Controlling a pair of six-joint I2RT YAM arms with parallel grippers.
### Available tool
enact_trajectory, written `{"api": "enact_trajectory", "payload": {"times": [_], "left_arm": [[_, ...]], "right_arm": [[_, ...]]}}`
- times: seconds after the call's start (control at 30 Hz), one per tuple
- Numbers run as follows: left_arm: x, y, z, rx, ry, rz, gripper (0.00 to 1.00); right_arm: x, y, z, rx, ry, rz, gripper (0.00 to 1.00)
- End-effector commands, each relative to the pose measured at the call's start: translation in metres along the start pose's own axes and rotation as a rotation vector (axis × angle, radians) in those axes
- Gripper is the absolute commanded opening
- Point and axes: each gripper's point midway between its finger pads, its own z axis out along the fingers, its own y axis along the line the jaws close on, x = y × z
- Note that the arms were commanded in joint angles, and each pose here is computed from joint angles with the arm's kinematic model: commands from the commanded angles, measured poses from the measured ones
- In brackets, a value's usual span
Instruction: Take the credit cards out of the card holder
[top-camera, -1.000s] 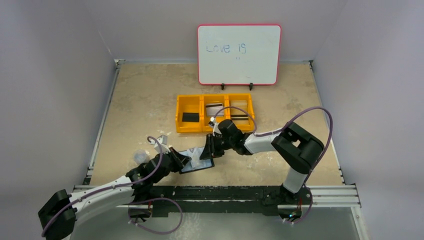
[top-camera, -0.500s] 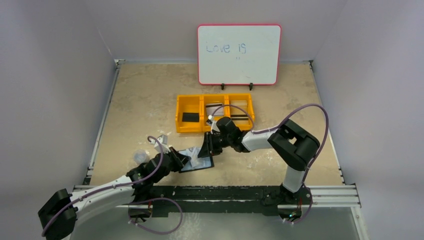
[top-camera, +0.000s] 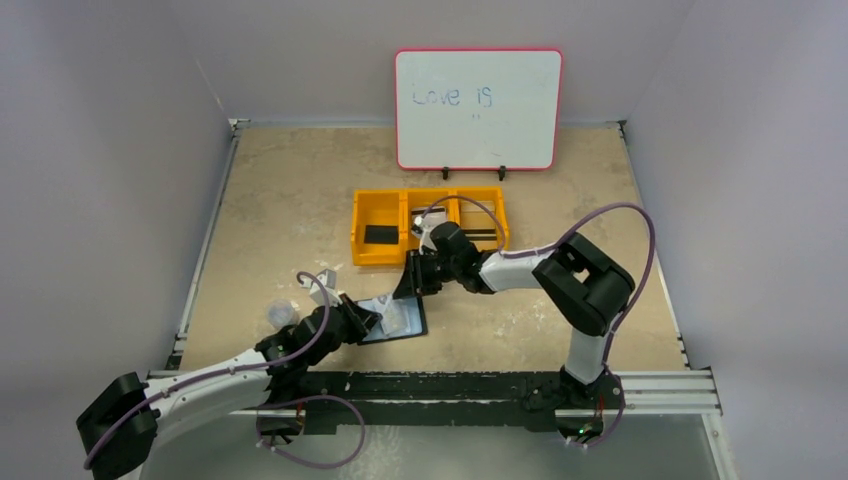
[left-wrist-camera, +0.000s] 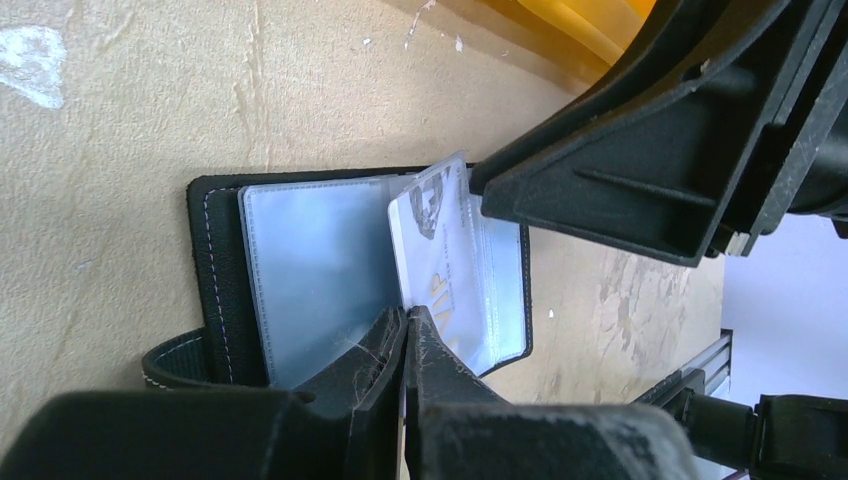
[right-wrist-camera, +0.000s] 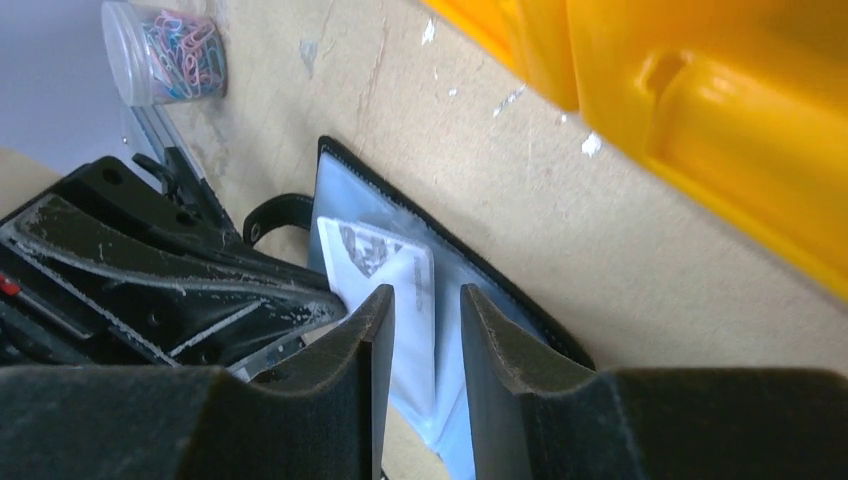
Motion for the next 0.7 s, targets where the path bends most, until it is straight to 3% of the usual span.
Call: {"api": "enact_trajectory", "payload": {"times": [0.0, 0.17, 0.67], "left_arm": [[0.003, 0.010, 0.002, -0.008, -0.003, 0.039, 0.00], [0.003, 0.010, 0.001, -0.006, -0.006, 0.037, 0.00], [0.000, 0.010, 0.001, -0.010, -0.016, 0.033, 0.00]], "right_arm": [[-0.008, -0.002, 0.008, -0.005, 0.006, -0.065, 0.34], [-0.008, 0.008, 0.012, -0.070, 0.029, -0.092, 0.33], [0.004, 0.023, 0.002, -0.185, 0.043, -0.061, 0.13]]}}
